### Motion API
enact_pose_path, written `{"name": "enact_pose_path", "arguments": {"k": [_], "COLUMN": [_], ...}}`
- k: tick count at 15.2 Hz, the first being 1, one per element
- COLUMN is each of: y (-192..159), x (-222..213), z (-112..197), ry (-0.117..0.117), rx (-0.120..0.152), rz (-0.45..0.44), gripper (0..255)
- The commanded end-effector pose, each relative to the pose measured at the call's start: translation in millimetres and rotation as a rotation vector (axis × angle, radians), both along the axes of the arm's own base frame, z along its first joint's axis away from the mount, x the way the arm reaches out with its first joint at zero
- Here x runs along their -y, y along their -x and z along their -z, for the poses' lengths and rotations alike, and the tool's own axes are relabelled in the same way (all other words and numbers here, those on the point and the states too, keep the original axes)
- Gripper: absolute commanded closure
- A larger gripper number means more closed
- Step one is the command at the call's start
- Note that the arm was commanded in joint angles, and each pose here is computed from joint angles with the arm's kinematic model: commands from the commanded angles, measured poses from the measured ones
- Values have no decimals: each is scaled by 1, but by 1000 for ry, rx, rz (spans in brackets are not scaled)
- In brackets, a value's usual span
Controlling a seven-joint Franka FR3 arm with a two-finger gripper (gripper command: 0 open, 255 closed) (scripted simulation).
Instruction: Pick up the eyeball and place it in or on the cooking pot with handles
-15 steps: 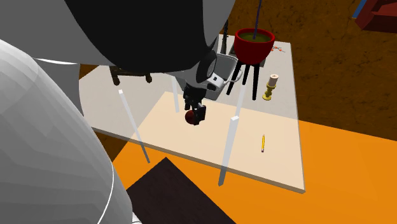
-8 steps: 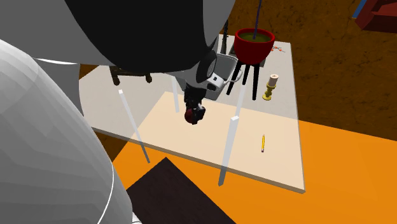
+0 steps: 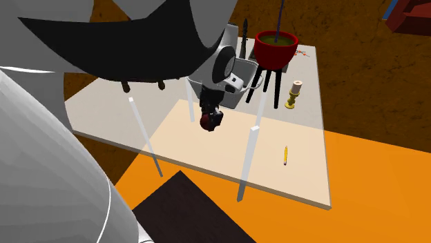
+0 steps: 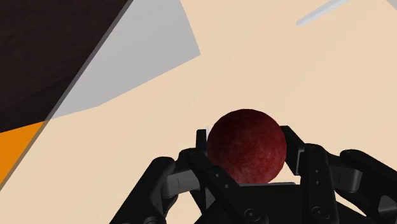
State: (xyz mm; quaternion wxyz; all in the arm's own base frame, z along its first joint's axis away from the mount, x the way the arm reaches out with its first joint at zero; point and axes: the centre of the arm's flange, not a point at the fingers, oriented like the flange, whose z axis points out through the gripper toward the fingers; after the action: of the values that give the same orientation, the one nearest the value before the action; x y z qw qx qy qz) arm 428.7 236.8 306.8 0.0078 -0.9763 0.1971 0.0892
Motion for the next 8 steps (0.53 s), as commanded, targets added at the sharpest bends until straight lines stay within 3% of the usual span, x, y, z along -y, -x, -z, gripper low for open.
{"name": "enact_pose_path", "arguments": {"k": [1, 8], "y": [0, 0], "x": [0, 0], "z": [-11, -48], "ry": [0, 0], "rx": [0, 0], "rz": [0, 0], "gripper": [255, 255]}}
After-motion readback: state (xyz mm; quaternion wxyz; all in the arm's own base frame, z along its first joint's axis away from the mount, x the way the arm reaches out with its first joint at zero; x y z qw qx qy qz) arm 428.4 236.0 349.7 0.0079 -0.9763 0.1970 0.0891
